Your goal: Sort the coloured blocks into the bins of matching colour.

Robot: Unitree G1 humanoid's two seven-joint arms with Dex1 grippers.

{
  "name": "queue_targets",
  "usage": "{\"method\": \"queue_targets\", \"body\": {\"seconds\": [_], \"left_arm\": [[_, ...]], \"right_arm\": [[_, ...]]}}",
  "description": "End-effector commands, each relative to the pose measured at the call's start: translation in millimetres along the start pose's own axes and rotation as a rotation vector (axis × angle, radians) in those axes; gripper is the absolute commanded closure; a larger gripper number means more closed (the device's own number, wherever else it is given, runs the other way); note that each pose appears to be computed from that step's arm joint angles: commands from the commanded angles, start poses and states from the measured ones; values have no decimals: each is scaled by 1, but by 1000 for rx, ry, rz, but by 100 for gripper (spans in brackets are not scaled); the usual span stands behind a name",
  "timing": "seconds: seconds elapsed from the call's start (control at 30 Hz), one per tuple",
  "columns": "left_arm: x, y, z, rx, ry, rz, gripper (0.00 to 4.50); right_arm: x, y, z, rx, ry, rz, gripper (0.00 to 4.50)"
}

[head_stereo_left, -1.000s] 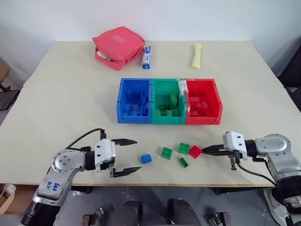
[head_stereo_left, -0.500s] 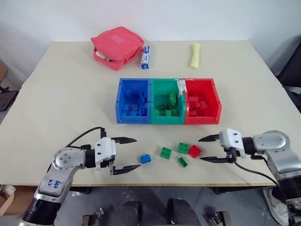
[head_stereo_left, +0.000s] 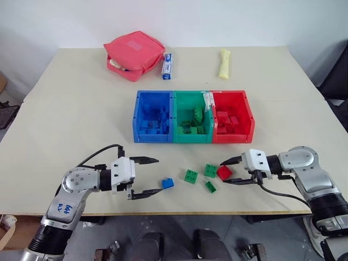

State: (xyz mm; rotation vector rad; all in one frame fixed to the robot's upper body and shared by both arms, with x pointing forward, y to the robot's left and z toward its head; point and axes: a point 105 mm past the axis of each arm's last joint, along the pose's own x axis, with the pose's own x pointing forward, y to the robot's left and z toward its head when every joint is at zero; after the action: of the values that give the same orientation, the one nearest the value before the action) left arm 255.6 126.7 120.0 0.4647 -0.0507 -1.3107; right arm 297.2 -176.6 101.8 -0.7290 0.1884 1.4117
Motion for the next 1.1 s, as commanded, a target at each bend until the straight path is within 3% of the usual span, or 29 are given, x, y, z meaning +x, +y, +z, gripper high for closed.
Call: {"method": "queue_targets", "body": {"seconds": [0.03, 0.3, 0.5, 0.63, 0.93, 1.1], "left_arm": [[-2, 5, 5, 45, -1, -4, 0], [-2, 18, 15, 38, -72, 60, 0], [-3, 43, 28, -9, -167, 242, 0], [-5, 49, 29, -33, -197, 293, 0], [-13, 40, 21, -63, -161, 288, 0], [-13, 34, 12, 0, -98, 220, 0]], "right_arm": [[-1, -3, -1, 4, -19, -34, 308], [-41, -35, 21, 63, -101, -252, 308], [-86, -100, 47, 127, -195, -609, 308], [-98, -140, 33, 175, -67, -831, 308], [-87, -138, 41, 153, -157, -808, 8], [-97, -101, 47, 100, -192, -686, 3]]}}
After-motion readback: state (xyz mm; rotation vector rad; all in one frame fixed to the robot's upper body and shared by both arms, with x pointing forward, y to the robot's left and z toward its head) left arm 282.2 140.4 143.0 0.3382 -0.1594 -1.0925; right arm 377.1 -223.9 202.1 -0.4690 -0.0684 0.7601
